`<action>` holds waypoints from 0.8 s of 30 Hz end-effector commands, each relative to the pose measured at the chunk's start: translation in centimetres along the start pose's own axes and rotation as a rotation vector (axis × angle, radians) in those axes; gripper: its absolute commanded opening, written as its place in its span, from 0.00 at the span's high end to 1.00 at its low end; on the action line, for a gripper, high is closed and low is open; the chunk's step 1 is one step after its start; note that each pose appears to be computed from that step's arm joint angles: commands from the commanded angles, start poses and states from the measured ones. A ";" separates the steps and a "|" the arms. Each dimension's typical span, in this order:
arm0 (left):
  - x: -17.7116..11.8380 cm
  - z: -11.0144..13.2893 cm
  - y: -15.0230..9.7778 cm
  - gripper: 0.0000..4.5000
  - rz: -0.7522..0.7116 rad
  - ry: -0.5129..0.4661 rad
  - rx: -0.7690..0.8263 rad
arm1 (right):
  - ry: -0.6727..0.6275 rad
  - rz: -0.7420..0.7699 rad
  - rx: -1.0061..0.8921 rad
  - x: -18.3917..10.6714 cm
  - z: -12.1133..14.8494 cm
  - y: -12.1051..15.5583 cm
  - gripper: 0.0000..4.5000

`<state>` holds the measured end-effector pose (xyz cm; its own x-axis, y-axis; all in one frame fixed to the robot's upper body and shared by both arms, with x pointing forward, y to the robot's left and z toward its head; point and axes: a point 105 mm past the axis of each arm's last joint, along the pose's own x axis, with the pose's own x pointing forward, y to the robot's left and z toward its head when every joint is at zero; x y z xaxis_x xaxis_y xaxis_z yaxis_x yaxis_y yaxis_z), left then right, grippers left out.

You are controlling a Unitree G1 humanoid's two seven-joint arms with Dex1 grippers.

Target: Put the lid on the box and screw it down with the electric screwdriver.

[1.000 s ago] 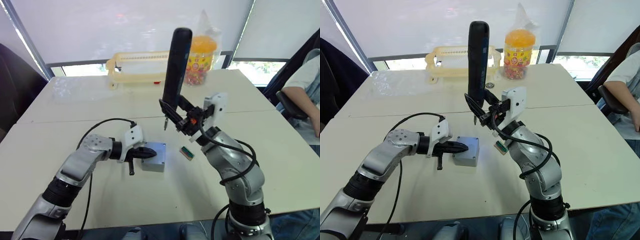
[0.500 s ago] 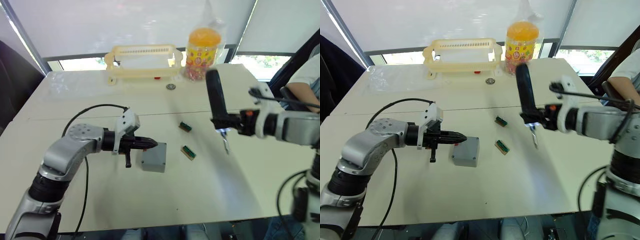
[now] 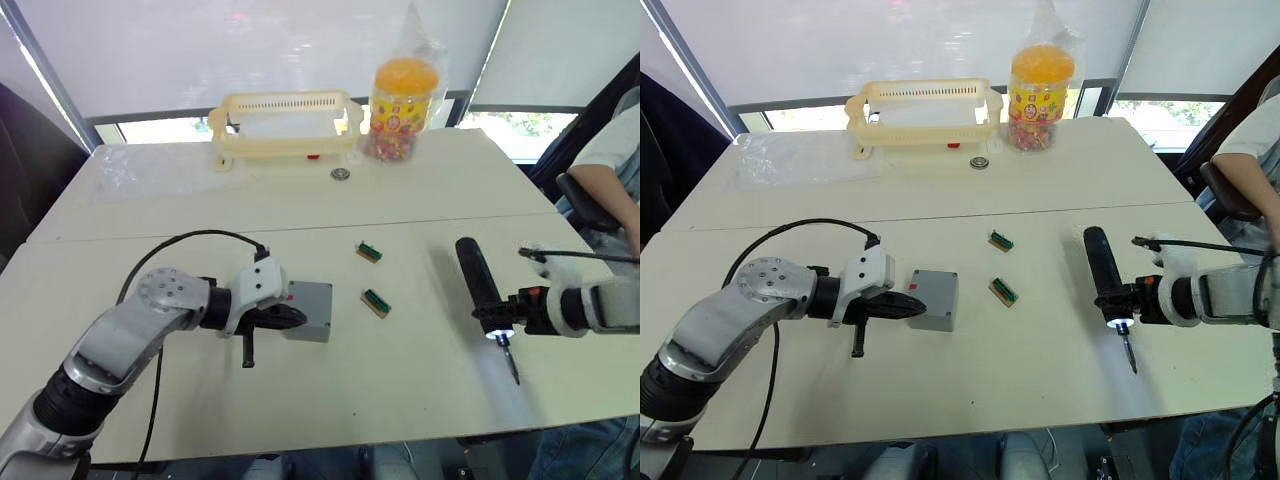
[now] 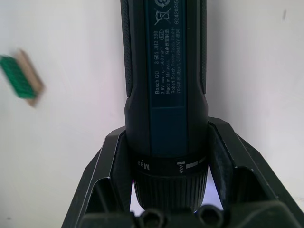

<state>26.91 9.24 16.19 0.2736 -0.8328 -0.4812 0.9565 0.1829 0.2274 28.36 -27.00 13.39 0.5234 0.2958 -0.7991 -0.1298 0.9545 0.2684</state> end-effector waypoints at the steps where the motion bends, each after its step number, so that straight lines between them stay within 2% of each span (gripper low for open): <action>1: -0.2 0.6 0.0 1.00 0.019 -0.021 0.027 | -0.027 0.016 -0.023 -0.9 1.2 0.5 0.61; 6: 0.1 0.3 0.4 1.00 0.050 -0.029 0.004 | -0.003 -0.004 0.004 0.1 0.9 0.0 0.61; 11: -0.1 0.0 0.9 1.00 0.077 -0.054 -0.049 | 0.002 -0.015 -0.018 0.4 0.7 0.1 0.06; 12: -0.2 -0.1 1.0 1.00 0.082 -0.059 -0.056 | -0.001 -0.011 -0.021 0.4 0.8 0.1 0.01; 15: -1.2 0.7 2.6 1.00 0.156 -0.141 -0.125 | -0.084 -0.019 -0.062 -0.5 2.3 0.7 0.01; 19: -4.0 1.1 6.0 1.00 0.369 -0.257 -0.242 | -0.349 0.002 -0.255 -3.8 7.4 3.3 0.01; 21: -4.9 0.1 6.9 1.00 0.459 -0.255 -0.285 | -0.428 0.052 -0.384 -4.9 8.6 5.5 0.01; 24: -5.1 -2.1 6.8 1.00 0.523 -0.193 -0.308 | -0.479 0.216 -0.483 -4.2 7.9 9.7 0.01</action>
<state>32.28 15.33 18.27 0.6913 -0.6896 -0.2159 0.7178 0.6897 0.0955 32.13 -21.46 23.46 0.7733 0.4549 -0.4418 -0.4887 0.8715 0.0420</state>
